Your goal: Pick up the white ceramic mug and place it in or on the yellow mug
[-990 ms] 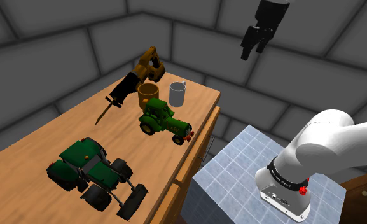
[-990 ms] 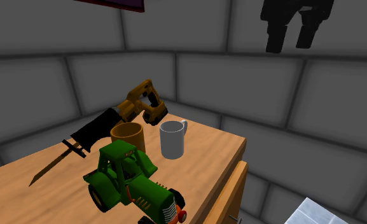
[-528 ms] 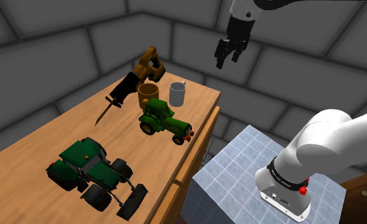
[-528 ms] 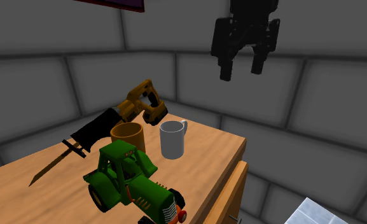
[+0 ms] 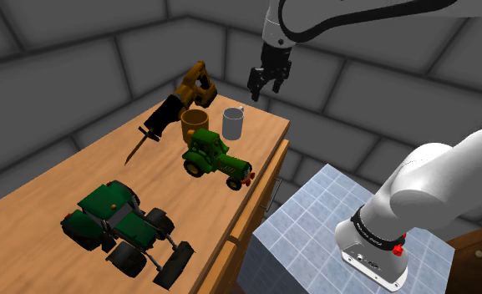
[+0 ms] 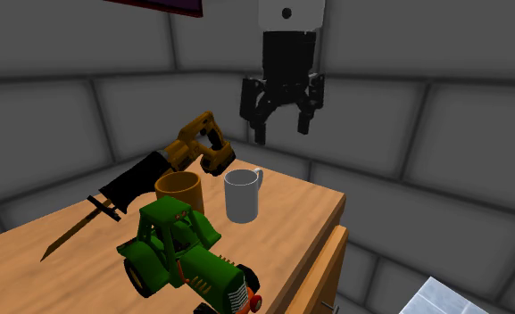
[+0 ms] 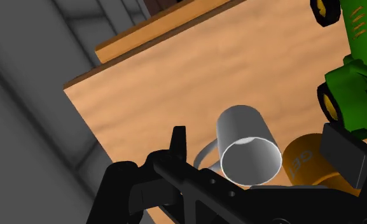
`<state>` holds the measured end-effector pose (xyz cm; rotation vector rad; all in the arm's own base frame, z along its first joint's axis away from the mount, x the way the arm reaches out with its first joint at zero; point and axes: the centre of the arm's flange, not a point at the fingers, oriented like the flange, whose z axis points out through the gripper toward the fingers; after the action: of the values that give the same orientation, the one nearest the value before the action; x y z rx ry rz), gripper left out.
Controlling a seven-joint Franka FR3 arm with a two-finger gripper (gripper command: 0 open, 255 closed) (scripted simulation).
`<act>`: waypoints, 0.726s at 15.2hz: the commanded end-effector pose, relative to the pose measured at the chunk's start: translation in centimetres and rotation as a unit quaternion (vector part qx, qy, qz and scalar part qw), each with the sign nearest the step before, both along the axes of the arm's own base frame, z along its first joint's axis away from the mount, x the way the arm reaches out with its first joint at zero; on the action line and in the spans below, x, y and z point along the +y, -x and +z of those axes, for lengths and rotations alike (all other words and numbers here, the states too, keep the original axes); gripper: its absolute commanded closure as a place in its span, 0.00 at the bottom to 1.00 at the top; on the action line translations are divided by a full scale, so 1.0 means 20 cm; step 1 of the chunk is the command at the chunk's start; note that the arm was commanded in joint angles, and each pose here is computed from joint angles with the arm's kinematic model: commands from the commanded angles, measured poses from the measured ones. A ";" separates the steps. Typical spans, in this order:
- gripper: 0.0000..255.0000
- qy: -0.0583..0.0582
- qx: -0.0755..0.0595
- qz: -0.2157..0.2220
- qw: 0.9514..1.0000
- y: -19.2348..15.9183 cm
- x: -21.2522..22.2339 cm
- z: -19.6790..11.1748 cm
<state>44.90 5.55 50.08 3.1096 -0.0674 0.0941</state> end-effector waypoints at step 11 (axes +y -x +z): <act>0.00 -0.011 -0.005 0.001 1.000 -0.55 0.28 -0.44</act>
<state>54.93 10.89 42.07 3.1303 -0.0644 0.1076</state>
